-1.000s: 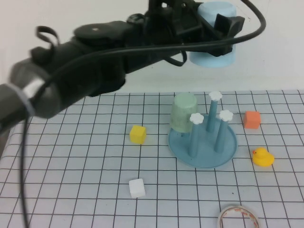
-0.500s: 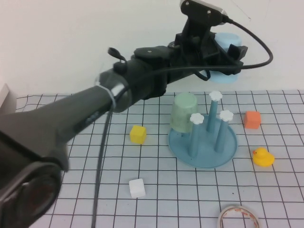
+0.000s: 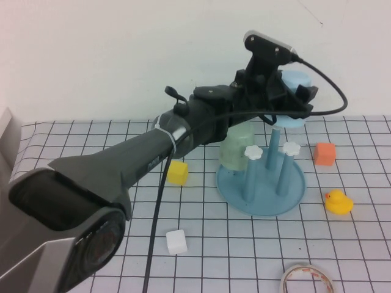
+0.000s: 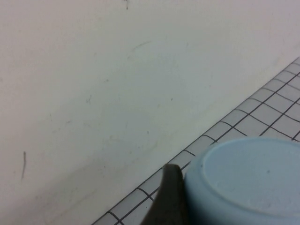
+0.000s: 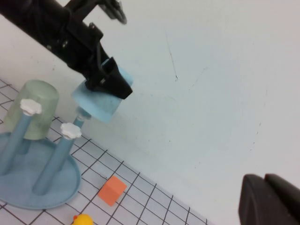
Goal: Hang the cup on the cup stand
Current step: Place the cup on the cup holder
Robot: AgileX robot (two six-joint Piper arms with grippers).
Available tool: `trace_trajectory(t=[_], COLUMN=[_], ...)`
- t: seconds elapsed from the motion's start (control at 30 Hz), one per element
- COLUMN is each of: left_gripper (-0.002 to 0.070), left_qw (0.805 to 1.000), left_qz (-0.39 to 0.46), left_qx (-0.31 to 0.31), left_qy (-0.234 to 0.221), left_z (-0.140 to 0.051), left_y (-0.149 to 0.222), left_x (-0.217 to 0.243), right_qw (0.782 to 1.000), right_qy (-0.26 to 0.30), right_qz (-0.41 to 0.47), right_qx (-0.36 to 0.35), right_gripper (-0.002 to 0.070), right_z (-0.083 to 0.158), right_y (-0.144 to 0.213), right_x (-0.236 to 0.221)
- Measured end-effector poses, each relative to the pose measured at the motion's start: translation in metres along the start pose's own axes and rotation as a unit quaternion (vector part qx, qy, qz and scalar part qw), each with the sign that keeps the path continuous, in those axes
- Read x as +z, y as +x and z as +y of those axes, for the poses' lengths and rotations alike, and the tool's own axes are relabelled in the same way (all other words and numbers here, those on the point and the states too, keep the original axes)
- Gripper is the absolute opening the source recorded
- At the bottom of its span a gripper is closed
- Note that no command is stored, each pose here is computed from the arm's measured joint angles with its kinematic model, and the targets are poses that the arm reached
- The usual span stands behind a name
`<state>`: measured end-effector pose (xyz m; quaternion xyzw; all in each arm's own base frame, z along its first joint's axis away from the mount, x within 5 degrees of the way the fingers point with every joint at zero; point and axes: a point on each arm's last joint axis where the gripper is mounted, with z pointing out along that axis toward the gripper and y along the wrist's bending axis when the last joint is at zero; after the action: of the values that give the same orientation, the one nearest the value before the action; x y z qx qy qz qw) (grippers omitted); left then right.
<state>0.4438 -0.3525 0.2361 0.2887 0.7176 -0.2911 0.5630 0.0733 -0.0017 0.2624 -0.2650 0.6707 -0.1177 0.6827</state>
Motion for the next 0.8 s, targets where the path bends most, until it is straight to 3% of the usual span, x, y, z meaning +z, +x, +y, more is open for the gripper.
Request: trace_trajectory(t=[0.33, 0.57, 0.7, 0.8], left_gripper=[0.0566, 0.0566, 0.0568, 0.0621], left_qw=[0.999, 0.999, 0.998, 0.996], left_qz=[0.023, 0.038, 0.039, 0.04], left_qx=[-0.007, -0.012, -0.043, -0.062], left_qy=[-0.048, -0.016, -0.032, -0.049], left_z=[0.011, 0.008, 0.01, 0.013], left_y=[0.022, 0.041, 0.043, 0.043], left_x=[0.008, 0.016, 0.016, 0.016], right_qw=[1.0, 1.0, 1.0, 1.0], right_qy=[0.0, 0.0, 0.0, 0.002], right_qz=[0.0, 0.0, 0.0, 0.002], right_qx=[-0.001, -0.001, -0.001, -0.001], right_gripper=[-0.0001, -0.0001, -0.0001, -0.0001], right_z=[0.0, 0.0, 0.0, 0.0], right_y=[0.0, 0.0, 0.0, 0.0], right_x=[0.0, 0.0, 0.0, 0.0])
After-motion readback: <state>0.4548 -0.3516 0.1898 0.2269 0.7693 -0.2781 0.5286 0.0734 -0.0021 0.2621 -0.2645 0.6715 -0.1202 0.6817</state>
